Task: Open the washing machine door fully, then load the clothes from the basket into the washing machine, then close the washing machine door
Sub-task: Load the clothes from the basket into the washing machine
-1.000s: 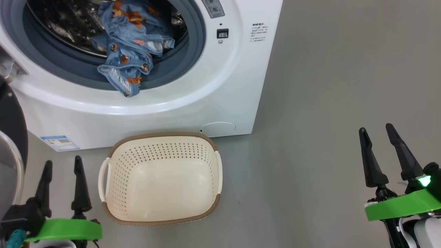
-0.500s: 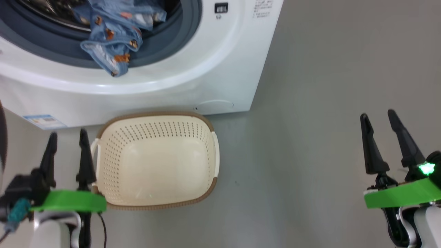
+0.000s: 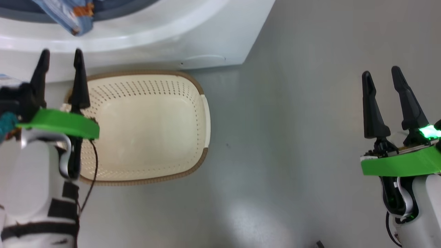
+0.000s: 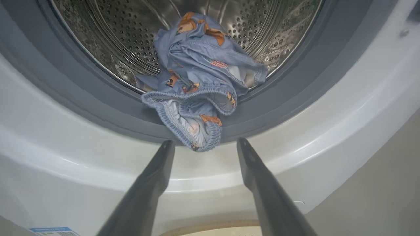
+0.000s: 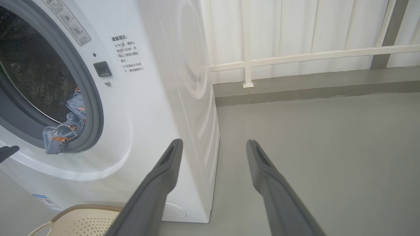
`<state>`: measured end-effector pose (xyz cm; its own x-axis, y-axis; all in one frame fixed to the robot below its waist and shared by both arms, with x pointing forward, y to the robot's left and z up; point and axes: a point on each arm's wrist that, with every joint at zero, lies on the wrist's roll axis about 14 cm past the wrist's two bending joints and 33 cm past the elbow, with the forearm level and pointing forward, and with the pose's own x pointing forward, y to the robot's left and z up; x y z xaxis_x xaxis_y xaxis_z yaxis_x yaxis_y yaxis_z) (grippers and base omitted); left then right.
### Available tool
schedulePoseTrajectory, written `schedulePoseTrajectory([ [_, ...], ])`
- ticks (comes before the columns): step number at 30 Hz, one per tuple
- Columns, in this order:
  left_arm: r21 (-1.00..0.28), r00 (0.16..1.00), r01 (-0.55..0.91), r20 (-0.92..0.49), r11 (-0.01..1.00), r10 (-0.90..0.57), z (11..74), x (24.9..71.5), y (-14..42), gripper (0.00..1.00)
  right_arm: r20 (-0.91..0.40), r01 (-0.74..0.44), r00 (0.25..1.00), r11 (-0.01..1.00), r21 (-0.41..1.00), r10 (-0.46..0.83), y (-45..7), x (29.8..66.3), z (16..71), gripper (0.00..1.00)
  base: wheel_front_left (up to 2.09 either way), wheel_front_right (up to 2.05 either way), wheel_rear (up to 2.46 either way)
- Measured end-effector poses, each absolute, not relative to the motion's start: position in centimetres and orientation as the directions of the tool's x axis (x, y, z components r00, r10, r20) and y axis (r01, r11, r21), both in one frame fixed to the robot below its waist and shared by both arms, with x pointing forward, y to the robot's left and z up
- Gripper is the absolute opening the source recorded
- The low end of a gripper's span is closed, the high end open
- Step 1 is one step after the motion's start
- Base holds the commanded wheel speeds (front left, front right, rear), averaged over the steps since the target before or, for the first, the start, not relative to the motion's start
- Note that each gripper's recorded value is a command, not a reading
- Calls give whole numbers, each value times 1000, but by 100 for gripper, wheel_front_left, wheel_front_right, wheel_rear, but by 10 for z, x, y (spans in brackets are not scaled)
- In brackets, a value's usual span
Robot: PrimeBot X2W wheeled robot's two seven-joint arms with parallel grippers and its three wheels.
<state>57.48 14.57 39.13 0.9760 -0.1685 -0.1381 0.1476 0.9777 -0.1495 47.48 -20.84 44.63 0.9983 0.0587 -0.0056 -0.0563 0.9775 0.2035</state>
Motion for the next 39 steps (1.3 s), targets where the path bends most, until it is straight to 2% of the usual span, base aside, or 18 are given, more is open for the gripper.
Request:
schedulePoseTrajectory([
  [7,-133,959,167,-209,977,-192,356,607,139,100,-37,-42,998,978,202,51,-211,488,426,100,0,0,0],
  [18,-110,947,193,-241,975,-214,337,635,127,100,-69,9,998,982,188,4,-225,483,416,100,0,0,0],
  [19,-110,946,192,-243,975,-214,336,636,126,86,-69,11,998,982,188,2,-225,483,416,100,0,0,0],
  [20,-108,945,194,-246,975,-215,335,637,126,65,-69,12,998,982,188,1,-226,482,416,100,0,0,0],
  [21,-104,944,196,-248,975,-216,335,638,125,38,-69,14,998,982,187,-1,-226,482,416,100,0,0,0],
  [22,-103,945,196,-247,975,-216,336,639,125,27,-69,15,998,982,186,-2,-227,482,417,100,0,0,0],
  [23,-102,945,196,-244,975,-216,337,641,125,10,-69,16,998,982,187,-4,-227,481,417,100,0,0,0],
  [24,-99,946,199,-240,975,-217,339,642,124,10,-68,17,998,982,188,-4,-227,481,417,100,0,0,0],
  [25,-96,948,201,-233,975,-218,342,644,124,0,-67,18,998,982,189,-5,-227,481,417,100,0,0,0],
  [39,-76,963,226,-132,971,-234,378,676,113,0,-75,17,997,978,206,-2,-221,479,415,100,0,0,0],
])
